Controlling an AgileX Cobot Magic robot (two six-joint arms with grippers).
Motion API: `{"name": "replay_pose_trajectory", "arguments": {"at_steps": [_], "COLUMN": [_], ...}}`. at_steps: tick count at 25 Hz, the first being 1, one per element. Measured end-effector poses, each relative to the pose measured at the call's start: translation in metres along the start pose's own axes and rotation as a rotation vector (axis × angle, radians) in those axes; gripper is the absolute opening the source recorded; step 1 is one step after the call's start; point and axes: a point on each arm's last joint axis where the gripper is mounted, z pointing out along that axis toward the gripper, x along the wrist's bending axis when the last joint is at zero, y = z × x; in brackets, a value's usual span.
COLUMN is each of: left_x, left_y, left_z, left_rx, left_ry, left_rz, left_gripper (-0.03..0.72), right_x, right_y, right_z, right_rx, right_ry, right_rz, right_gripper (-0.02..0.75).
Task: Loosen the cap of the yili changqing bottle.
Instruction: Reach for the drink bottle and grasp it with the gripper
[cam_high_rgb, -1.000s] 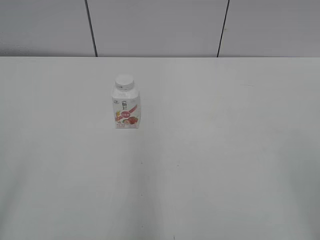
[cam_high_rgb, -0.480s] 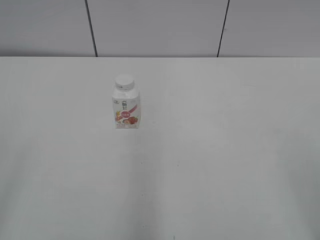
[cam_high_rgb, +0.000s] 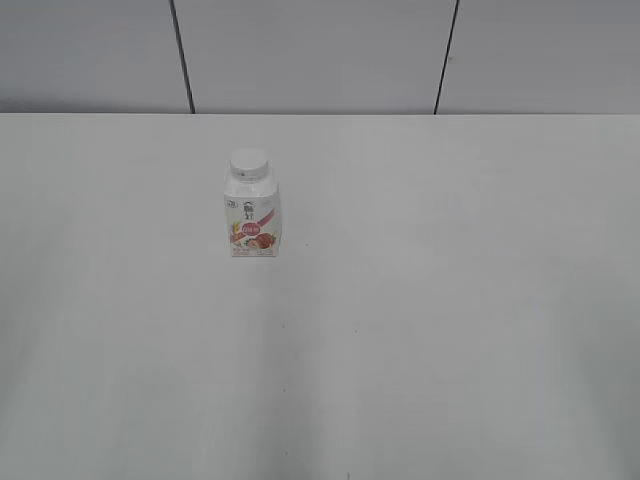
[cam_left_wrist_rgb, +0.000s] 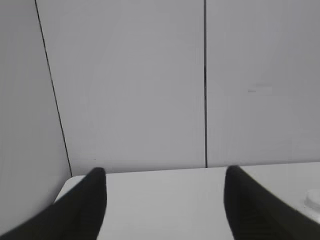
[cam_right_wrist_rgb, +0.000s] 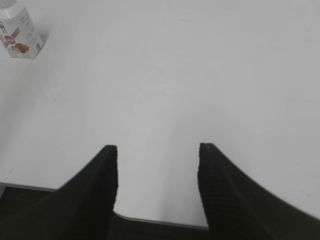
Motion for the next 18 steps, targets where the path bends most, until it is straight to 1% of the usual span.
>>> {"name": "replay_pose_trajectory", "arguments": {"at_steps": [1, 3, 5, 7, 9, 11, 13, 15, 16, 18], "left_x": [-0.001, -0.002, -0.003, -0.005, -0.006, -0.007, -0.006, -0.007, -0.008, -0.01], "left_y": [-0.007, -0.015, -0.016, -0.017, -0.021, -0.027, -0.038, -0.051, -0.061, -0.07], "left_z": [0.009, 0.027, 0.041, 0.054, 0.066, 0.078, 0.093, 0.107, 0.117, 0.128], "left_rx": [0.015, 0.016, 0.007, -0.012, -0.003, 0.02, 0.083, 0.134, 0.166, 0.166], "left_ry": [-0.001, -0.003, -0.015, -0.029, -0.041, -0.045, -0.038, -0.035, -0.039, -0.046], "left_rz": [0.008, 0.059, 0.119, 0.144, 0.14, 0.113, 0.059, 0.029, 0.026, 0.029], "left_gripper": [0.457, 0.456, 0.456, 0.456, 0.454, 0.454, 0.454, 0.452, 0.453, 0.453], "right_x": [0.0, 0.0, 0.0, 0.0, 0.0, 0.0, 0.0, 0.0, 0.0, 0.0], "right_y": [0.0, 0.0, 0.0, 0.0, 0.0, 0.0, 0.0, 0.0, 0.0, 0.0], "right_z": [0.0, 0.0, 0.0, 0.0, 0.0, 0.0, 0.0, 0.0, 0.0, 0.0], "right_rx": [0.0, 0.0, 0.0, 0.0, 0.0, 0.0, 0.0, 0.0, 0.0, 0.0], "right_ry": [0.0, 0.0, 0.0, 0.0, 0.0, 0.0, 0.0, 0.0, 0.0, 0.0], "right_rz": [0.0, 0.0, 0.0, 0.0, 0.0, 0.0, 0.0, 0.0, 0.0, 0.0], "right_gripper": [0.417, 0.417, 0.417, 0.417, 0.417, 0.417, 0.417, 0.417, 0.417, 0.417]}}
